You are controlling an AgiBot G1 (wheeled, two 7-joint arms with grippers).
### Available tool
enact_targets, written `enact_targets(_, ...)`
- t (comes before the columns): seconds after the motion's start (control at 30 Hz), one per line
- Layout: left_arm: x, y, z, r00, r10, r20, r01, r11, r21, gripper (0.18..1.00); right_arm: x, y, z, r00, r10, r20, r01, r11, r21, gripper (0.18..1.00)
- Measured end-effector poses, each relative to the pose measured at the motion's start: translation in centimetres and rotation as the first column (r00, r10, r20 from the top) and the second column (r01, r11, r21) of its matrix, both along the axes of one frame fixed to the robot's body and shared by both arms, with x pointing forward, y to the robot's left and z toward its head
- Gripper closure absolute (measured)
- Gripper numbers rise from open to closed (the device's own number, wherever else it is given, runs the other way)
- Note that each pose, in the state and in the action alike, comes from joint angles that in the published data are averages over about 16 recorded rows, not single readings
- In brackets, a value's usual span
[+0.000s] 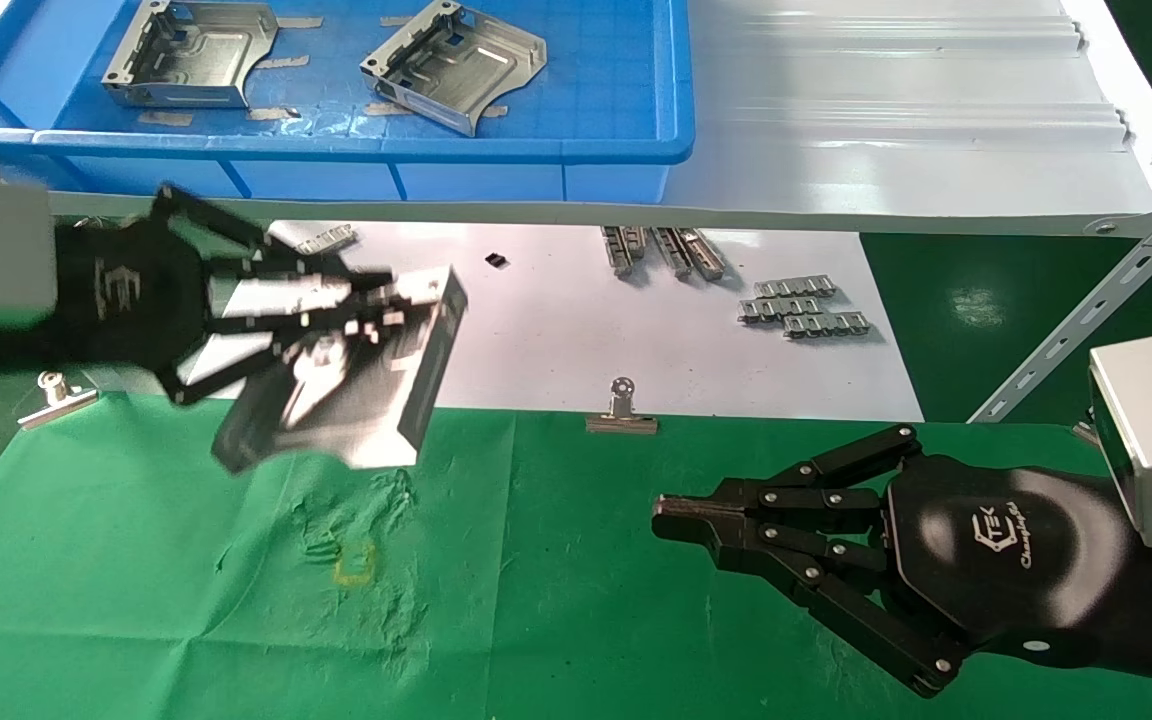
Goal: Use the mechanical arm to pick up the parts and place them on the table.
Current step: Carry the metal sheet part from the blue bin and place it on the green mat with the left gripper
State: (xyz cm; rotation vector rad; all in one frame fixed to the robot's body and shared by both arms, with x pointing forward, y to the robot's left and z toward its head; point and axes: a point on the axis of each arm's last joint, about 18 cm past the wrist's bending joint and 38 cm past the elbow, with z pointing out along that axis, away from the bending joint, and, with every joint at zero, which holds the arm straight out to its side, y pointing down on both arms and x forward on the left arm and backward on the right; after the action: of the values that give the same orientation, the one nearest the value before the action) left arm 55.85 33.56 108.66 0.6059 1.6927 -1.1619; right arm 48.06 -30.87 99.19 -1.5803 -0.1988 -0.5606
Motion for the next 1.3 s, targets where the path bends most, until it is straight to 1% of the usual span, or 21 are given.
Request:
enact_targets(0.17, -0.3, 0.5, -4.1, 0.999, 0.005, -0.033, -0.001, 0.995, 0.104, 0.945, 0.0, 0.0, 0.0, 1.0, 0.0, 0.0, 0.0, 1.0, 0.0, 0.987)
enact_targets(0.3, 0.2, 1.2, -7.2, 0.997, 0.035, -0.067, -0.024, 0.986, 0.165, 0.946, 0.0, 0.0, 0.0, 1.0, 0.0, 0.0, 0.0, 1.0, 0.0, 0.987)
enact_targets(0.47, 1.5, 2.2, -10.5, 0.99, 0.097, -0.097, -0.074, 0.973, 0.219, 0.946, 0.0, 0.0, 0.0, 1.0, 0.0, 0.0, 0.0, 1.0, 0.0, 0.987)
enact_targets(0.67, 3.5, 2.7, -13.9, 0.98, 0.169, -0.108, -0.137, 0.958, 0.253, 0.946, 0.0, 0.0, 0.0, 1.0, 0.0, 0.0, 0.0, 1.0, 0.0, 0.987)
enact_targets(0.83, 4.9, 2.4, -16.0, 0.973, 0.209, -0.096, -0.178, 0.949, 0.259, 0.947, 0.0, 0.0, 0.0, 1.0, 0.0, 0.0, 0.0, 1.0, 0.0, 0.987)
enact_targets(0.97, 5.9, 2.2, -17.3, 0.969, 0.237, -0.07, -0.212, 0.943, 0.258, 0.947, 0.0, 0.0, 0.0, 1.0, 0.0, 0.0, 0.0, 1.0, 0.0, 0.987)
enact_targets(1.3, 7.5, 1.9, -18.6, 0.961, 0.276, 0.013, -0.271, 0.931, 0.244, 0.948, 0.0, 0.0, 0.0, 1.0, 0.0, 0.0, 0.0, 1.0, 0.0, 0.987)
